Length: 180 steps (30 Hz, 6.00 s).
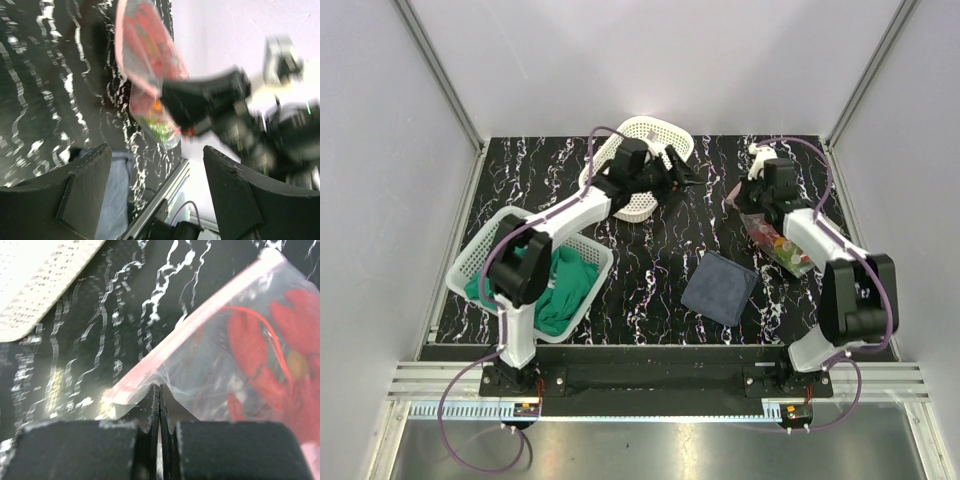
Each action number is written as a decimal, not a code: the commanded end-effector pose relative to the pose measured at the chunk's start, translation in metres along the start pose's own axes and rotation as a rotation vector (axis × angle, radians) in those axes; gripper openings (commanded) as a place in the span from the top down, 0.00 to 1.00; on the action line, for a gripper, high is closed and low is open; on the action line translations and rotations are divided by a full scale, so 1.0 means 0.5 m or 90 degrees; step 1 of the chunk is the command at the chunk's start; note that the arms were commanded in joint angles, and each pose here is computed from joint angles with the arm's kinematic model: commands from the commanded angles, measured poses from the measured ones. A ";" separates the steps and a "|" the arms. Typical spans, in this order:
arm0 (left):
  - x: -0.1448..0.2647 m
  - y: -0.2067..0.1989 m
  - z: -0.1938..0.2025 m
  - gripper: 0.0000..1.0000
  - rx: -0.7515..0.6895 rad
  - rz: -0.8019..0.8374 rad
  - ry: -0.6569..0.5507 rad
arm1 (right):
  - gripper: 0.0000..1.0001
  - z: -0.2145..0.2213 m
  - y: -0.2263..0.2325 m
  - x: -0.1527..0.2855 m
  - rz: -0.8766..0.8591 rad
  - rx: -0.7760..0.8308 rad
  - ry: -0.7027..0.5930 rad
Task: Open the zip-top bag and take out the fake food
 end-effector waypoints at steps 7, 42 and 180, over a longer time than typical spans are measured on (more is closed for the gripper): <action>-0.161 -0.017 0.041 0.27 0.056 0.029 0.027 | 1.00 -0.025 0.016 0.152 0.070 -0.121 -0.152; -0.207 -0.102 0.151 1.00 -0.232 0.140 0.068 | 0.07 -0.100 -0.023 0.252 0.216 -0.276 -0.011; -0.048 -0.302 -0.016 1.00 -0.114 0.075 -0.287 | 0.00 -0.169 0.096 0.263 -0.127 0.098 -0.318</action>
Point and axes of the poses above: each gripper's point midway between its finger pads, its own x axis back along the fingers, its own y axis along the line the jaws close on, z = x × y, the point moved 7 cm from there along x, back along the fingers, and after that the axes turned 13 degrees about x, right-handed, at the moved point
